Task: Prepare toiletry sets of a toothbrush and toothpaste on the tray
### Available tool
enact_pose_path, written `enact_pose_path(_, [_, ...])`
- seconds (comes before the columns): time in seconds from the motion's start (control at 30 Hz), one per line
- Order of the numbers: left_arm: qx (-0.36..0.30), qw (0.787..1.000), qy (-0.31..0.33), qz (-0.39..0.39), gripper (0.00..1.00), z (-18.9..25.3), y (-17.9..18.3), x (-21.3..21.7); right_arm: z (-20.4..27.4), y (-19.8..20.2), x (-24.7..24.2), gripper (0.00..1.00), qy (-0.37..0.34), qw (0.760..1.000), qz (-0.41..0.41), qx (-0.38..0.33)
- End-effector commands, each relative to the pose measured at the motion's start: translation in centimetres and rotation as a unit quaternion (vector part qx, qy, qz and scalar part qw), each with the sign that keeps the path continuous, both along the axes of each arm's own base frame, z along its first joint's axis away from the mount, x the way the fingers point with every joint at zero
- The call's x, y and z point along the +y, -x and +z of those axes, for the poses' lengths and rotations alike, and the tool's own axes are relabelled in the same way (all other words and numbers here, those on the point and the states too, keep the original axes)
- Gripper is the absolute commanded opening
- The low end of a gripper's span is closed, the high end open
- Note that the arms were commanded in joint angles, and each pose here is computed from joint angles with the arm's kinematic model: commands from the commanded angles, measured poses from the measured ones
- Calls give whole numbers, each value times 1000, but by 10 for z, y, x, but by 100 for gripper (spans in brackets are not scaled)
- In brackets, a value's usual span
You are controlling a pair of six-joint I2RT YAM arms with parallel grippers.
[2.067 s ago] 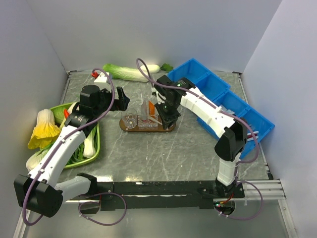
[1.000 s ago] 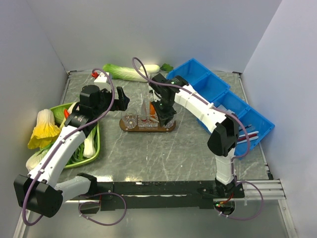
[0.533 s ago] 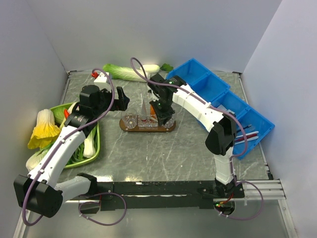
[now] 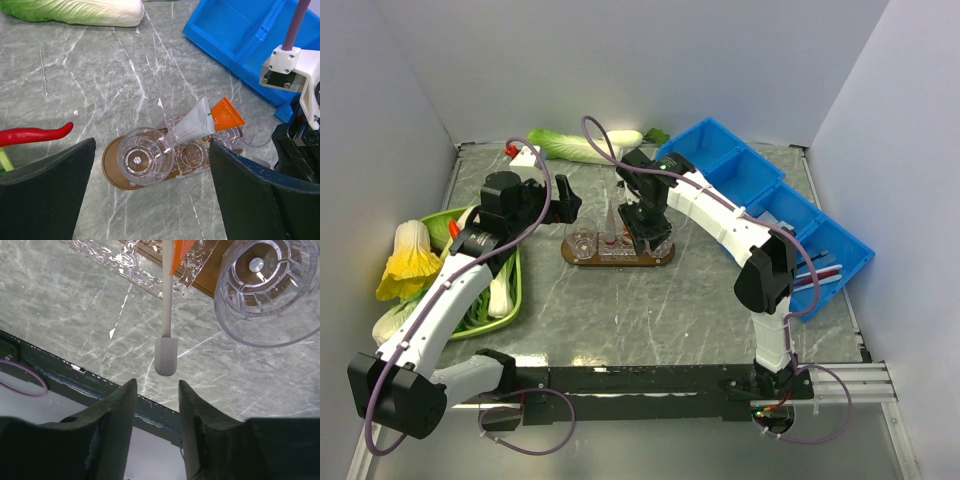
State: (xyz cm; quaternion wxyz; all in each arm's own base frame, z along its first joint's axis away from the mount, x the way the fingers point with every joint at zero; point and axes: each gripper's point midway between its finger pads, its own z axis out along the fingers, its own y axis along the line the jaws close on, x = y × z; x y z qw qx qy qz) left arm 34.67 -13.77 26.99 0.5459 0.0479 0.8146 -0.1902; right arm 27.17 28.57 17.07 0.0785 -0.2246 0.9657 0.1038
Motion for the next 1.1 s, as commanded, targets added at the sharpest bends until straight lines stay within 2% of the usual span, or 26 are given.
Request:
enact_pose_path(0.0, [-39, 999, 6, -2, 99, 29, 1, 1, 19, 34, -32, 51, 55, 997, -4, 47])
enact_pose_path(0.3, [-38, 999, 6, 7, 99, 30, 2, 4, 62, 34, -34, 65, 22, 999, -24, -14])
enact_pose_path(0.43, [-40, 999, 5, 12, 99, 29, 1, 5, 88, 40, -51, 69, -3, 996, -60, -68])
enact_pose_path(0.6, [-45, 999, 10, 15, 99, 31, 1, 6, 84, 31, -90, 70, -24, 985, -129, -114])
enact_pose_path(0.67, [-46, 999, 12, 16, 99, 31, 2, 6, 96, 24, -119, 70, -57, 970, -183, -148])
enact_pose_path(0.7, [-49, 999, 13, 17, 99, 33, 2, 6, 82, 24, -132, 70, -56, 967, -205, -144])
enact_pose_path(0.73, [-49, 999, 14, 16, 99, 33, 2, 6, 97, 12, -154, 70, -85, 946, -248, -189])
enact_pose_path(0.8, [-52, 998, 14, 17, 99, 34, 3, 7, 78, 10, -185, 70, -81, 931, -297, -198])
enact_pose_path(0.83, [-52, 998, 15, 16, 99, 34, 3, 6, 89, 5, -198, 70, -102, 913, -317, -237])
enact_pose_path(0.87, [-54, 998, 15, 17, 99, 34, 4, 7, 70, 3, -230, 71, -82, 897, -366, -235])
enact_pose_path(0.93, [-55, 998, 17, 16, 99, 35, 5, 7, 70, -3, -260, 71, -83, 869, -404, -275])
enact_pose_path(0.97, [-58, 998, 18, 17, 99, 37, 6, 7, 51, 1, -287, 71, -63, 853, -444, -266])
enact_pose_path(1.03, [-59, 998, 17, 18, 99, 38, 6, 7, 38, 2, -307, 70, -65, 841, -469, -264])
enact_pose_path(1.07, [-58, 998, 15, 21, 99, 36, 5, 9, 25, 3, -326, 70, -56, 826, -496, -260])
